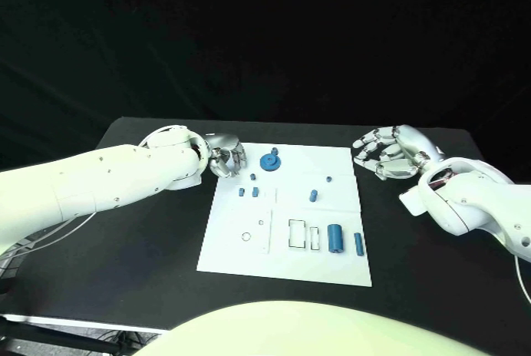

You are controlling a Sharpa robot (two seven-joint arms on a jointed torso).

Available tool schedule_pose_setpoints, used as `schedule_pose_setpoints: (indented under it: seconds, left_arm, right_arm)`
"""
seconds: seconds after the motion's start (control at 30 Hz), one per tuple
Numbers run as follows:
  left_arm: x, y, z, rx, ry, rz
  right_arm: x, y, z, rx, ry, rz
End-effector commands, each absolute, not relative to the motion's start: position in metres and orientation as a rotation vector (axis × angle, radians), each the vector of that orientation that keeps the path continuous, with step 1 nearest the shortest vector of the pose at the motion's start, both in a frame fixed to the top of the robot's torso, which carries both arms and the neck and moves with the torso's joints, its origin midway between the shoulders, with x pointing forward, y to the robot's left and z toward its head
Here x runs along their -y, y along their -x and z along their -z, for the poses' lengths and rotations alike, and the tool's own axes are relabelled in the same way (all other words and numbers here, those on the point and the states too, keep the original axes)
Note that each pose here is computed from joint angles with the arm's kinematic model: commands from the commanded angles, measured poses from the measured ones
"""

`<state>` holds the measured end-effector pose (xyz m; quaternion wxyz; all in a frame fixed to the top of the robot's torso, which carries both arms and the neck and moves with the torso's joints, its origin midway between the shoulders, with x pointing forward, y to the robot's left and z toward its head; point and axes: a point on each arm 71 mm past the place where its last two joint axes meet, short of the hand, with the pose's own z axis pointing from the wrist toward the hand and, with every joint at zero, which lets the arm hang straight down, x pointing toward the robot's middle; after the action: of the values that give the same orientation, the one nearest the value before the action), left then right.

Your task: Assemble the parts on the task board

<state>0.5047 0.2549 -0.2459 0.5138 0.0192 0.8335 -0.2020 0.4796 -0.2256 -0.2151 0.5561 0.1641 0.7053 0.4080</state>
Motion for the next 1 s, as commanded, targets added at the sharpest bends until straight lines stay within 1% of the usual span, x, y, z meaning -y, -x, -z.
schedule_pose_setpoints:
  seconds: [0.03, 0.1, 0.23, 0.4, 0.53, 0.67, 1.0]
  left_arm:
    - [-0.268, -0.507, 0.239, -1.968, 0.217, 0.599]
    - [-0.273, -0.507, 0.236, -1.952, 0.336, 0.683]
    - [-0.28, -0.504, 0.229, -1.881, 0.632, 0.953]
    - [-0.284, -0.499, 0.217, -1.719, 0.923, 1.272]
    - [-0.284, -0.496, 0.213, -1.604, 1.157, 1.443]
    - [-0.279, -0.493, 0.209, -1.551, 1.228, 1.526]
    - [-0.269, -0.488, 0.202, -1.489, 1.216, 1.627]
  right_arm:
    - [0.213, -0.479, 0.215, -1.704, -0.096, -0.817]
    - [0.208, -0.48, 0.216, -1.72, -0.026, -0.771]
    - [0.198, -0.484, 0.216, -1.748, 0.103, -0.673]
    - [0.186, -0.489, 0.216, -1.773, 0.224, -0.571]
    - [0.177, -0.493, 0.218, -1.787, 0.286, -0.511]
    - [0.171, -0.496, 0.22, -1.793, 0.321, -0.467]
    - [0.159, -0.502, 0.226, -1.801, 0.358, -0.444]
